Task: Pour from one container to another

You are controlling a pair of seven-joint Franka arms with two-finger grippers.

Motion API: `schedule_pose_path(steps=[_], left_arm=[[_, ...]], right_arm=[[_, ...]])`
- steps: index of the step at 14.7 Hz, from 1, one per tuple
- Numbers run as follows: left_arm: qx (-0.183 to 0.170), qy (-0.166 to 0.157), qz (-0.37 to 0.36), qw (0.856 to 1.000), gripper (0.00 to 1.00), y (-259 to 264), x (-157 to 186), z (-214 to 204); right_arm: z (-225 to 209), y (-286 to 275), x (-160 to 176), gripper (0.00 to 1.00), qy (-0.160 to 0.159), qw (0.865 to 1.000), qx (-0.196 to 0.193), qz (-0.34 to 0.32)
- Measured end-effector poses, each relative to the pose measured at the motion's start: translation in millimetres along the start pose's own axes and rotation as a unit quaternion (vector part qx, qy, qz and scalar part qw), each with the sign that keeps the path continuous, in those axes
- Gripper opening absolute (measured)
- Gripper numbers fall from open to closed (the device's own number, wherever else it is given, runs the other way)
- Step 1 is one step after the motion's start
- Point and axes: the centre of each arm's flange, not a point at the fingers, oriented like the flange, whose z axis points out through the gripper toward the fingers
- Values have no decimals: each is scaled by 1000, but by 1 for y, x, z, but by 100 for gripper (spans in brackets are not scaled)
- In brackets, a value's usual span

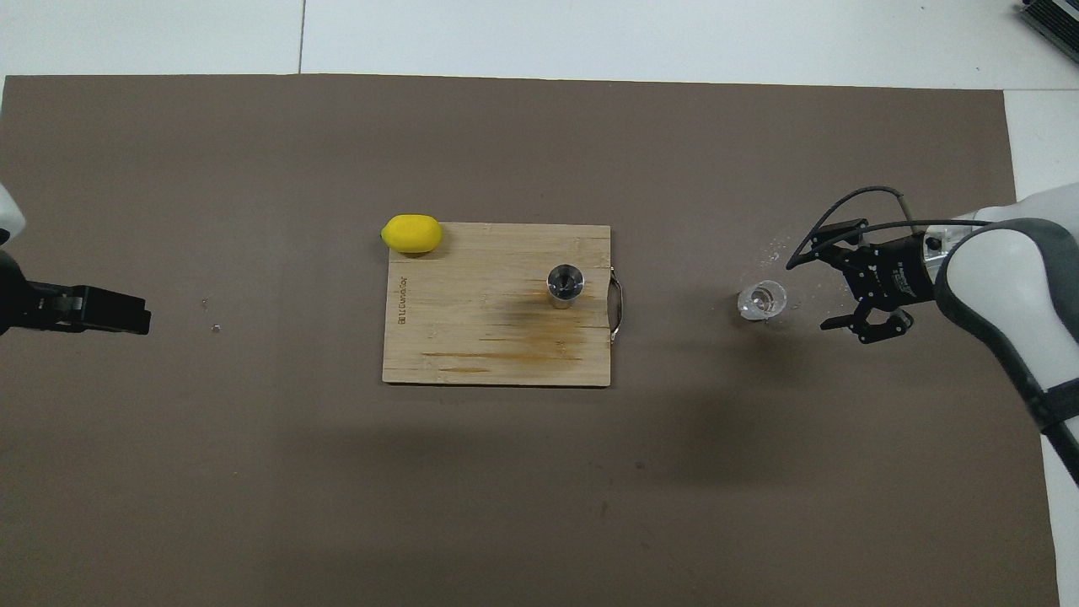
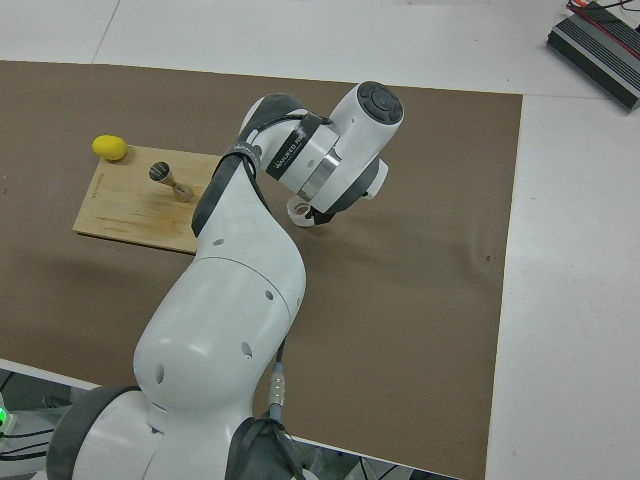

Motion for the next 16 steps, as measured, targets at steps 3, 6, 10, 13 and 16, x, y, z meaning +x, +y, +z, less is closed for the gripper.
schedule_pose_path(steps=[3,6,10,13,16], left_arm=[[0,0,0,1000,100,0,0,0],[0,0,0,1000,100,0,0,0],[0,0,0,1000,100,0,0,0],[0,0,0,1000,100,0,0,0],[0,0,0,1000,100,0,0,0]], right_arm=[[6,-27,-51,100,71,985,-97,-126],[12,-47,-90,100,108,957,-146,-225],[-40,-49,-98,100,132,934,-132,-304],[-118,-54,-102,100,160,925,-131,-320],[-172,-54,-106,100,179,922,-131,-318]])
